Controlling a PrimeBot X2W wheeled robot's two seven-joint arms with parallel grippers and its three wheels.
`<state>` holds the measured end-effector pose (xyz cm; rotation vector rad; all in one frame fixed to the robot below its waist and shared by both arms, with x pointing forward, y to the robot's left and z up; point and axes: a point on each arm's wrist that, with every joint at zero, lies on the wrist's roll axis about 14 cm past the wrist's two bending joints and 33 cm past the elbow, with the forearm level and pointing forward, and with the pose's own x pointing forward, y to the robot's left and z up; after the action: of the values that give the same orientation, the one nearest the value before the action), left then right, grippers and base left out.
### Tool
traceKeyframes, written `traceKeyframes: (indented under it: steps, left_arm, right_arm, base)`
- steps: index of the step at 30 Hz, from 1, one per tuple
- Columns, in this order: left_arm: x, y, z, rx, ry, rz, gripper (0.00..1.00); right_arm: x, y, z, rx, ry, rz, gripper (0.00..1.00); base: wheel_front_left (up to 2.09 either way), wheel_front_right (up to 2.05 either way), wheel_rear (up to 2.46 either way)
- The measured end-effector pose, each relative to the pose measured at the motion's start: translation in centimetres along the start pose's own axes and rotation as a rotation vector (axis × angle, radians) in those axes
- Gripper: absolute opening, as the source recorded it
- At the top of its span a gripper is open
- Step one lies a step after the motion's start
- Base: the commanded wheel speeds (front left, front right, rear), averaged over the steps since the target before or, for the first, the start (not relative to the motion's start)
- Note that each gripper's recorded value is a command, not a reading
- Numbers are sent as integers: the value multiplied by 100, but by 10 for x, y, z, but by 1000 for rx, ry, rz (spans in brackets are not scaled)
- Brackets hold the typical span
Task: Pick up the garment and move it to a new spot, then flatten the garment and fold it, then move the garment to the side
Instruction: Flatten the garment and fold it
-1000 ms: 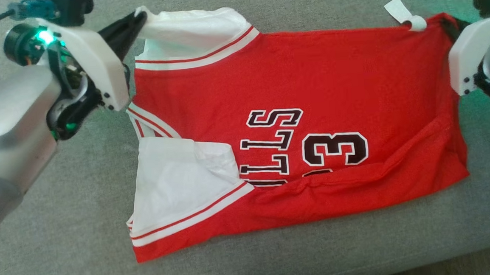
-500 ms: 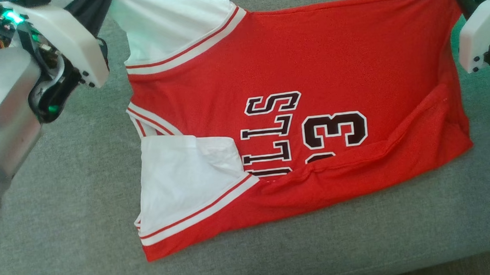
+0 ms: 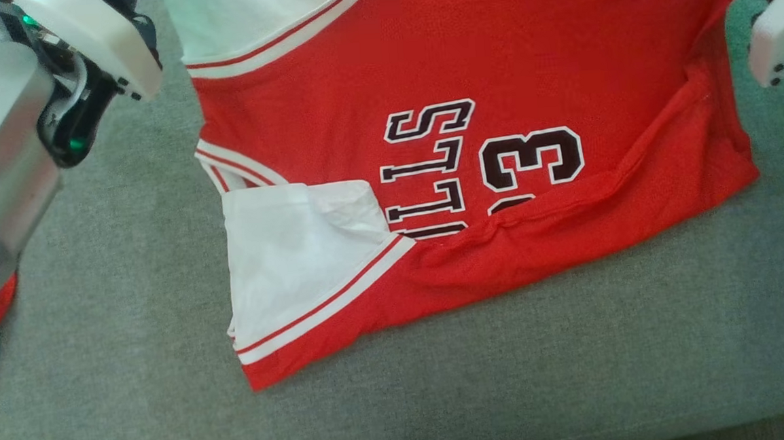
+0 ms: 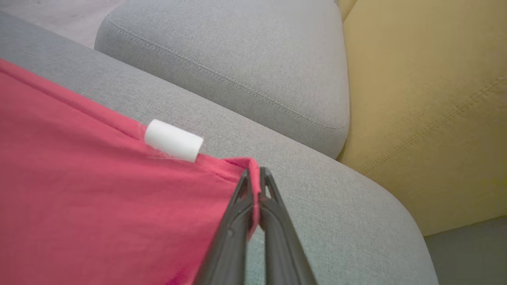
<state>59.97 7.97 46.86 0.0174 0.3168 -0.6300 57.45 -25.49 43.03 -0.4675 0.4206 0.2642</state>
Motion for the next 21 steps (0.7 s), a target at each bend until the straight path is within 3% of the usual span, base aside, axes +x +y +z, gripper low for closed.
traceKeyframes:
  steps: [9,15,21]
  left_arm:
    - [-24,-16,-2,28,5,-40,0]
    - [-71,-40,-17,50,88,-103,0]
    - [-117,-56,-26,17,160,-135,0]
  right_arm:
    - [-7,-1,7,24,-43,-4,0]
    - [-37,17,-22,55,11,46,0]
    - [-62,35,-27,64,29,118,0]
  base:
    - [0,0,0]
    - [0,0,0]
    - [0,0,0]
